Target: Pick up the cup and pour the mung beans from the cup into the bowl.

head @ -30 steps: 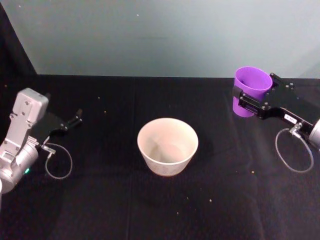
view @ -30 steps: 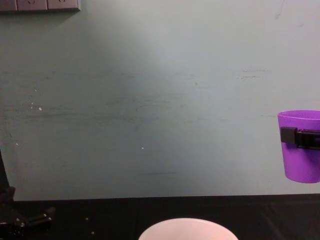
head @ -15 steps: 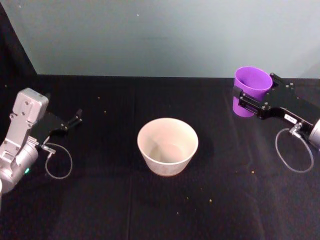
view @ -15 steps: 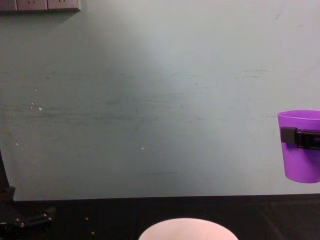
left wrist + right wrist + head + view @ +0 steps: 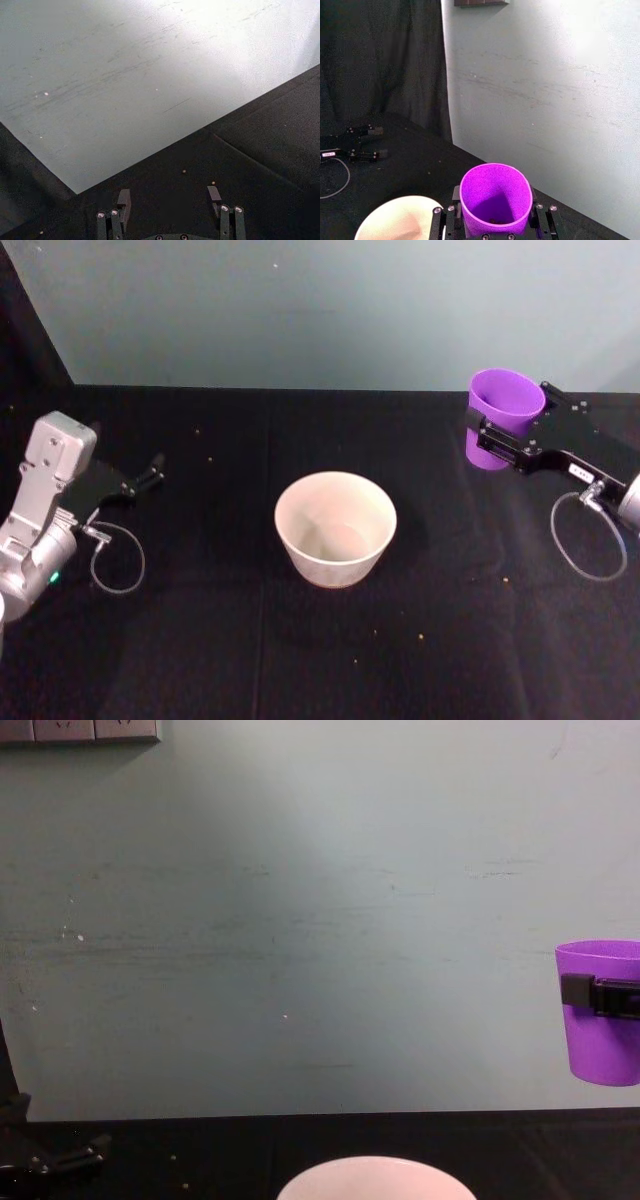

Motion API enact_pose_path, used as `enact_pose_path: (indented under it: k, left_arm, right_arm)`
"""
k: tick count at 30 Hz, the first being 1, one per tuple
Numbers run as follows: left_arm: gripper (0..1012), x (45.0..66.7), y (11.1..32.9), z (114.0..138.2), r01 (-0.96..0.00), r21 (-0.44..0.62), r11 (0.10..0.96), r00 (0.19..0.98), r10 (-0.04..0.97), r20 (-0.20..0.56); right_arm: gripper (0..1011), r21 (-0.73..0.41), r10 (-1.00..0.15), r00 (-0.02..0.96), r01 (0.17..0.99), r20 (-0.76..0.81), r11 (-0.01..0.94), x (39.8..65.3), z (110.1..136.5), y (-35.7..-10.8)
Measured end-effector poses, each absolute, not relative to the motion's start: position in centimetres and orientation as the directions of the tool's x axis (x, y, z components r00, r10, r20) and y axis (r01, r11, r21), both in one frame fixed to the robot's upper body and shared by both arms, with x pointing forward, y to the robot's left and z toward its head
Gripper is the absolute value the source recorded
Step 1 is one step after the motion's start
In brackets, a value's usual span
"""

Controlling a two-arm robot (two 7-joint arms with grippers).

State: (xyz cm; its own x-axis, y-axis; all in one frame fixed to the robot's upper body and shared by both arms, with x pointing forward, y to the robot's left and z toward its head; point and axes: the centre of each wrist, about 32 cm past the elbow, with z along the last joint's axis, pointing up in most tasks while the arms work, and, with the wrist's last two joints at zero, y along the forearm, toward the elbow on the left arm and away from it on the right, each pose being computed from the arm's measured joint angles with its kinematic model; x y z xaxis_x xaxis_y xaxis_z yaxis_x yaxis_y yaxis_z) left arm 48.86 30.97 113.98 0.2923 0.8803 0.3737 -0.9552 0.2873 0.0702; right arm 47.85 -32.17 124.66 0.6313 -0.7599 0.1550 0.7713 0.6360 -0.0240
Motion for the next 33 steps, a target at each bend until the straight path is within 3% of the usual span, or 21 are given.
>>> enact_pose_path:
  k: [33]
  left_arm:
    - [1000, 48.86, 30.97, 113.98, -0.955, 0.07, 0.287, 0.292, 0.88, 0.374]
  right_arm:
    - [724, -0.024, -0.76, 0.631, 0.771, 0.155, 0.636, 47.85, 124.66, -32.17]
